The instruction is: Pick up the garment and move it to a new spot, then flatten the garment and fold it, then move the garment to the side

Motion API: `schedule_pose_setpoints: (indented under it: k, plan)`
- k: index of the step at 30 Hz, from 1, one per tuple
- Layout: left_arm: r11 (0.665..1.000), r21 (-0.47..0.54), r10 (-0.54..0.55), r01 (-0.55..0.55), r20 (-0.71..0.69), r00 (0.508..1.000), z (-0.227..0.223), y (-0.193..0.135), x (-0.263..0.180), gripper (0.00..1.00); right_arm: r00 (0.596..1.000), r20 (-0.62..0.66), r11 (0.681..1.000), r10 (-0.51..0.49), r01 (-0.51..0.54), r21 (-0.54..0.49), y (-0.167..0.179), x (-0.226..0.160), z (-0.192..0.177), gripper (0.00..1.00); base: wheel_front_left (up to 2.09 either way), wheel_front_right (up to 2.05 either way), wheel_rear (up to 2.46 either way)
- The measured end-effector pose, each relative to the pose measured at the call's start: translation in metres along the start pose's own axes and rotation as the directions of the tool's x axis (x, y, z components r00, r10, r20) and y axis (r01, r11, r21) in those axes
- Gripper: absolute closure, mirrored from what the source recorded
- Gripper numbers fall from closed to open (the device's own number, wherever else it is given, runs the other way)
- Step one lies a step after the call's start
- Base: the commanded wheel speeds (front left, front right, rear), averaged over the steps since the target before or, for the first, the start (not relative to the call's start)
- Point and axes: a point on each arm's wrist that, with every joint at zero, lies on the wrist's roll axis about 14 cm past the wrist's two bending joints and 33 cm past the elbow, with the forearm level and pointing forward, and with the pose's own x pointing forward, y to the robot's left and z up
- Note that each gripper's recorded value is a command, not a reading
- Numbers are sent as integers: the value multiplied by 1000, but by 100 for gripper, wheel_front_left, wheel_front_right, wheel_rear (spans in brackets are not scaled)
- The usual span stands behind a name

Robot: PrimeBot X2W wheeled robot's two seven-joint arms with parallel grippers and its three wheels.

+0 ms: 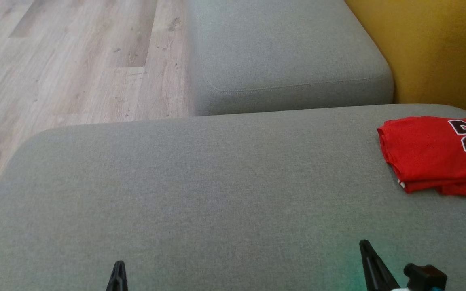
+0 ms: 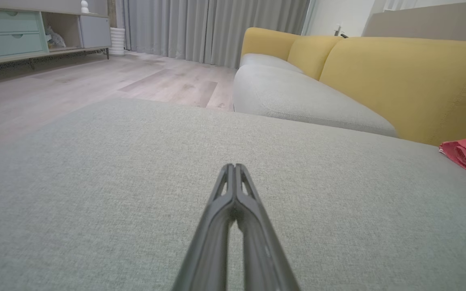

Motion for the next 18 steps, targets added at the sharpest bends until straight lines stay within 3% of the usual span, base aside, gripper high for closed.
schedule_pose_setpoints:
  k: [18]
  plan:
    - [981, -191, 35, -40, -30, 999, 3, 9, 12, 100, 998, 2, 978, -66, 65, 196, -15, 8, 7, 100, 0, 0, 0]
